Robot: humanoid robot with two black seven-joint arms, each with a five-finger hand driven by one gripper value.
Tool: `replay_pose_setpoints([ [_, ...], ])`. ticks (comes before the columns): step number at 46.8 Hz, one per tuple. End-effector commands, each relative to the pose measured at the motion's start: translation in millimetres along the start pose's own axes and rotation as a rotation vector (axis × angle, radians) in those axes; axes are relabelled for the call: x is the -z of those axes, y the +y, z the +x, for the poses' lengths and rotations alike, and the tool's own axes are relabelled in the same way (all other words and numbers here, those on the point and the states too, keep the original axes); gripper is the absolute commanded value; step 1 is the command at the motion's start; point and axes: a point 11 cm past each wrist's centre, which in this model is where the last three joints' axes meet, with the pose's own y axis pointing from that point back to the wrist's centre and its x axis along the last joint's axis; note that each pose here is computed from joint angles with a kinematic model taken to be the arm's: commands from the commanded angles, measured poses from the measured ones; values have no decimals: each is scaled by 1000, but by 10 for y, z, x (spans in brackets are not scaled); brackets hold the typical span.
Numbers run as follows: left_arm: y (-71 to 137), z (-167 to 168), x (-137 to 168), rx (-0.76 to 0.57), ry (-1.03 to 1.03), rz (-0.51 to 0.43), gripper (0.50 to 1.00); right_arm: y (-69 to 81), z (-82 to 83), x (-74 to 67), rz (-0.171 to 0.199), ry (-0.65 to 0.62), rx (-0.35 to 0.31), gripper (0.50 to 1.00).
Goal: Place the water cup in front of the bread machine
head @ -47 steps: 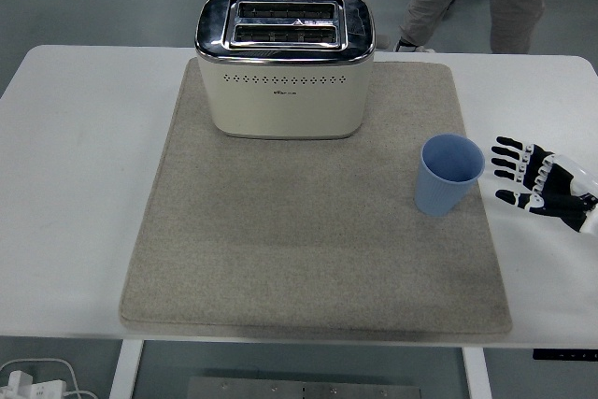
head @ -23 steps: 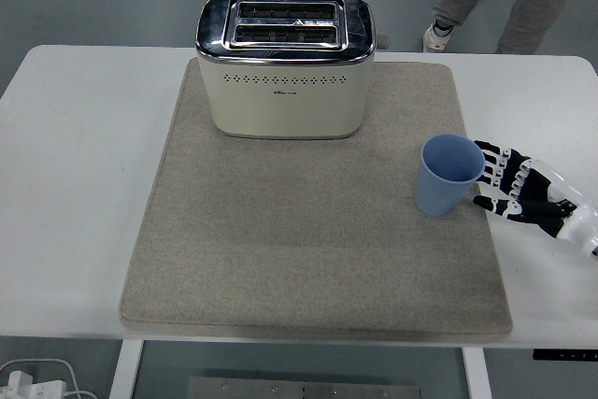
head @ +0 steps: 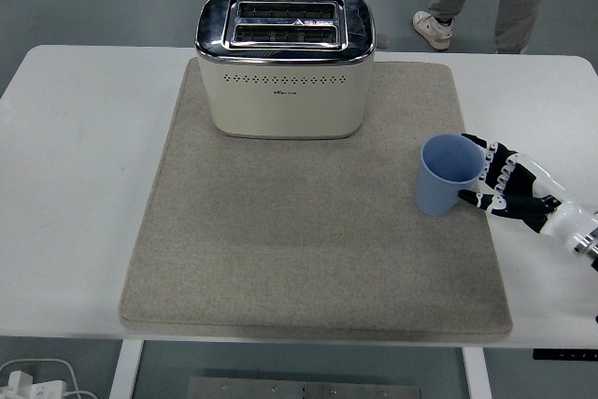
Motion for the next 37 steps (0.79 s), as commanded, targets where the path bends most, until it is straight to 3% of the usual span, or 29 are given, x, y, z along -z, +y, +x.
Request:
replay_pose_setpoints([
  [1, 0, 0, 0, 0, -1, 0, 1000, -20, -22, -4, 4, -3, 0, 921],
  [37, 0, 0, -1, 0, 1, 0, 1000, -162, -232, -78, 23, -37, 11, 924],
])
